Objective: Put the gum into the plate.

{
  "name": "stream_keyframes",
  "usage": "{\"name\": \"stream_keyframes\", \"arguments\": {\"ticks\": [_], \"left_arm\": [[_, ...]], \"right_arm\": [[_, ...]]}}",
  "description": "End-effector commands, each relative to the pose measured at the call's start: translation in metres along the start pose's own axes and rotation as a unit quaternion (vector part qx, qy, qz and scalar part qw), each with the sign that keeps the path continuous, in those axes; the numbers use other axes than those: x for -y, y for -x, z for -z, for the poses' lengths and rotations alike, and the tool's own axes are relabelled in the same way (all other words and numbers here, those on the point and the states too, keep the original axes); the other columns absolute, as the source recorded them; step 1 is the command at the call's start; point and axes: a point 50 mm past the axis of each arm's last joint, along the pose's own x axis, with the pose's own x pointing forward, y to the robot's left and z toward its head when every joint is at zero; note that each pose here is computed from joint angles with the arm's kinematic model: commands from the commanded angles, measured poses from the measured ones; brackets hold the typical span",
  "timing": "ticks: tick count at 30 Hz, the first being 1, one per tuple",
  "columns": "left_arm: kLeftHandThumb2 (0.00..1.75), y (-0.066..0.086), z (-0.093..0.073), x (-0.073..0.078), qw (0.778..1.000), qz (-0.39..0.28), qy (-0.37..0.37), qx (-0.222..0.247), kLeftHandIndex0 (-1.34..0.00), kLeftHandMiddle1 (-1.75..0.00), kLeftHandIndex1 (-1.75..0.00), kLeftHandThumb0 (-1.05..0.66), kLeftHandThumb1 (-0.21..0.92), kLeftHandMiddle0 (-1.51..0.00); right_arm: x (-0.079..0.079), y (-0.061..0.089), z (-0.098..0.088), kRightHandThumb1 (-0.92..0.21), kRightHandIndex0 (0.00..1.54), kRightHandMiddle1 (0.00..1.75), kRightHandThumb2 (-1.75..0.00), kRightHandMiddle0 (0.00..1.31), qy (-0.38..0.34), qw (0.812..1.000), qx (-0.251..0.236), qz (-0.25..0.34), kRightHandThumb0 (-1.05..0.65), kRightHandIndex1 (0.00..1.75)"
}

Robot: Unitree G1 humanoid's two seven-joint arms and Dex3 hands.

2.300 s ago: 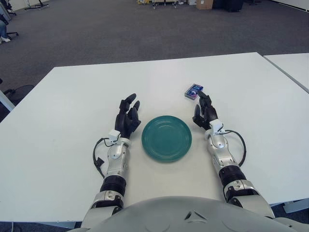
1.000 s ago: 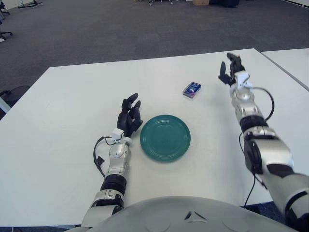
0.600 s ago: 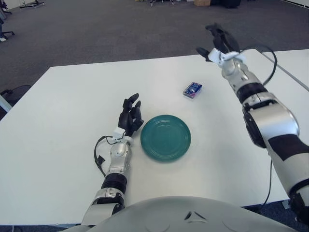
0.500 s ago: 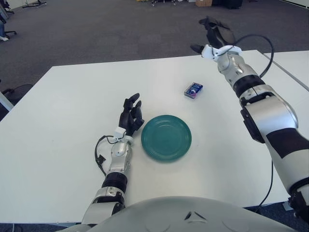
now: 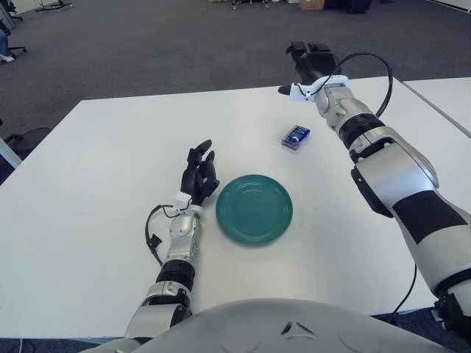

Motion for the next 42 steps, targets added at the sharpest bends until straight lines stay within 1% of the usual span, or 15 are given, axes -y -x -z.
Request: {"name": "stream_keyframes", "arguments": {"ticks": [1, 5, 8, 9, 11, 15, 18, 21, 25, 31, 35, 37, 42], "left_arm": [[0.78, 0.045, 0.039, 0.013, 0.993, -0.042, 0.060, -0.091, -0.07, 0.00, -0.80, -0.81, 0.92, -0.38], [0.77, 0.044, 0.039, 0.016, 0.993, -0.042, 0.061, -0.089, -0.08, 0.00, -0.80, -0.81, 0.92, -0.38], [0.77, 0.044, 0.039, 0.018, 0.993, -0.044, 0.064, -0.087, -0.08, -0.01, -0.80, -0.81, 0.92, -0.39], [0.77, 0.045, 0.039, 0.018, 0.993, -0.046, 0.067, -0.085, -0.08, -0.01, -0.80, -0.81, 0.92, -0.40], [0.76, 0.045, 0.039, 0.018, 0.993, -0.049, 0.071, -0.084, -0.09, -0.02, -0.80, -0.81, 0.92, -0.41], [0.76, 0.046, 0.038, 0.018, 0.993, -0.052, 0.073, -0.081, -0.10, -0.02, -0.80, -0.81, 0.92, -0.43], [0.75, 0.050, 0.038, 0.016, 0.993, -0.055, 0.074, -0.077, -0.11, -0.03, -0.81, -0.82, 0.92, -0.45], [0.74, 0.052, 0.037, 0.016, 0.993, -0.056, 0.074, -0.074, -0.11, -0.03, -0.81, -0.82, 0.92, -0.46], [0.73, 0.054, 0.037, 0.016, 0.993, -0.056, 0.075, -0.072, -0.10, -0.03, -0.81, -0.83, 0.92, -0.45], [0.73, 0.056, 0.036, 0.016, 0.994, -0.054, 0.070, -0.071, -0.08, -0.02, -0.80, -0.83, 0.92, -0.44], [0.73, 0.056, 0.035, 0.017, 0.994, -0.054, 0.068, -0.069, -0.07, -0.02, -0.80, -0.83, 0.92, -0.44], [0.73, 0.055, 0.035, 0.017, 0.994, -0.055, 0.067, -0.067, -0.07, -0.02, -0.80, -0.83, 0.92, -0.44], [0.72, 0.055, 0.032, 0.021, 0.994, -0.060, 0.078, -0.056, -0.07, -0.03, -0.81, -0.83, 0.92, -0.46]], "right_arm": [[-0.018, 0.006, -0.008, -0.92, 0.25, 0.66, -0.47, 0.00, 0.017, 0.999, 0.014, -0.030, -0.66, 0.01], [-0.032, 0.012, -0.008, -0.92, 0.26, 0.66, -0.45, 0.00, 0.034, 0.998, 0.020, -0.049, -0.64, 0.01], [-0.049, 0.020, -0.006, -0.92, 0.27, 0.64, -0.43, 0.00, 0.050, 0.996, 0.022, -0.076, -0.62, 0.01], [-0.058, 0.025, -0.004, -0.92, 0.27, 0.63, -0.42, 0.00, 0.058, 0.994, 0.021, -0.089, -0.61, 0.01], [-0.067, 0.032, 0.000, -0.92, 0.27, 0.62, -0.41, 0.00, 0.069, 0.992, 0.019, -0.104, -0.60, 0.01], [-0.074, 0.036, 0.004, -0.92, 0.28, 0.60, -0.39, 0.00, 0.077, 0.990, 0.016, -0.115, -0.59, 0.01], [-0.085, 0.045, 0.012, -0.92, 0.29, 0.59, -0.38, 0.00, 0.087, 0.986, 0.004, -0.141, -0.58, 0.01], [-0.094, 0.051, 0.016, -0.92, 0.29, 0.59, -0.38, 0.00, 0.087, 0.983, -0.005, -0.162, -0.59, 0.01], [-0.101, 0.057, 0.018, -0.92, 0.29, 0.60, -0.39, 0.00, 0.084, 0.981, -0.010, -0.176, -0.59, 0.01], [-0.119, 0.070, 0.016, -0.92, 0.30, 0.62, -0.40, 0.00, 0.088, 0.974, -0.012, -0.208, -0.60, 0.01], [-0.126, 0.075, 0.015, -0.92, 0.30, 0.61, -0.42, 0.00, 0.096, 0.971, -0.010, -0.220, -0.60, 0.00], [-0.128, 0.077, 0.015, -0.92, 0.30, 0.60, -0.42, 0.00, 0.099, 0.970, -0.009, -0.224, -0.60, 0.01], [-0.142, 0.090, 0.016, -0.92, 0.30, 0.55, -0.46, 0.00, 0.116, 0.961, -0.007, -0.251, -0.61, 0.00]]}}
